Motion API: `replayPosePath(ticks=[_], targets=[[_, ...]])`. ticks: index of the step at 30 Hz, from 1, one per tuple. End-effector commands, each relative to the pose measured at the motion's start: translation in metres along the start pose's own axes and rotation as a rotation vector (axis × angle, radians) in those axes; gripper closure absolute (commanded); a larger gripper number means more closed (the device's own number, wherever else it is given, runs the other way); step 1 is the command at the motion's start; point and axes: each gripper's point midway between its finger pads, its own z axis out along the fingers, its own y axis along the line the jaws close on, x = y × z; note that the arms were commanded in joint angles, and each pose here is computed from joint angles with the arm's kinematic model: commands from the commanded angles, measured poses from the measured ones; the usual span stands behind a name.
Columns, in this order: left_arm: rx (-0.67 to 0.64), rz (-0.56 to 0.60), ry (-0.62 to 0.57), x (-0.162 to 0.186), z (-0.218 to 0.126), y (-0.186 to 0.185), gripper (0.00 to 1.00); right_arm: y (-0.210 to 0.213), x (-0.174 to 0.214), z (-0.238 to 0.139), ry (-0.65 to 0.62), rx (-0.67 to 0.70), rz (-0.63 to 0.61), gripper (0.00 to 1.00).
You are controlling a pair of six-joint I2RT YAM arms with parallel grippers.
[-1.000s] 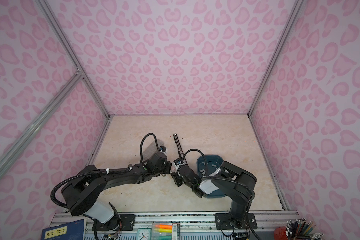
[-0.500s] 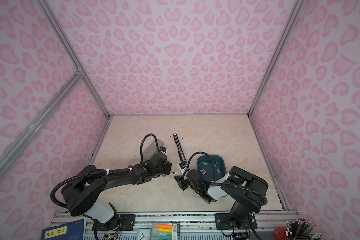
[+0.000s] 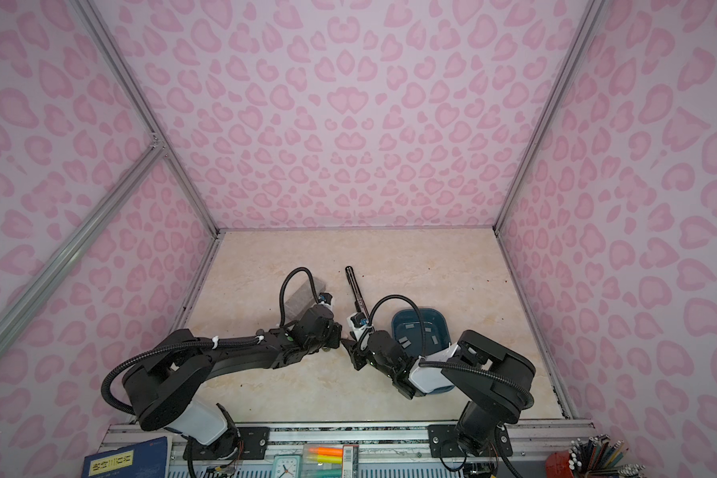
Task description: Load the staples into the stapler
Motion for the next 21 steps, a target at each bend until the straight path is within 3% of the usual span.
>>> replayPosePath(ticks=[1, 21], targets=[[-0.016, 0.019, 0.045, 0.013, 0.004, 0.005, 0.75, -0.007, 0.005, 0.003, 0.022, 0.032, 0.002, 0.64], [-0.005, 0.022, 0.021, 0.013, -0.008, 0.004, 0.77, -0.007, 0.008, 0.003, 0.020, 0.027, -0.002, 0.70]])
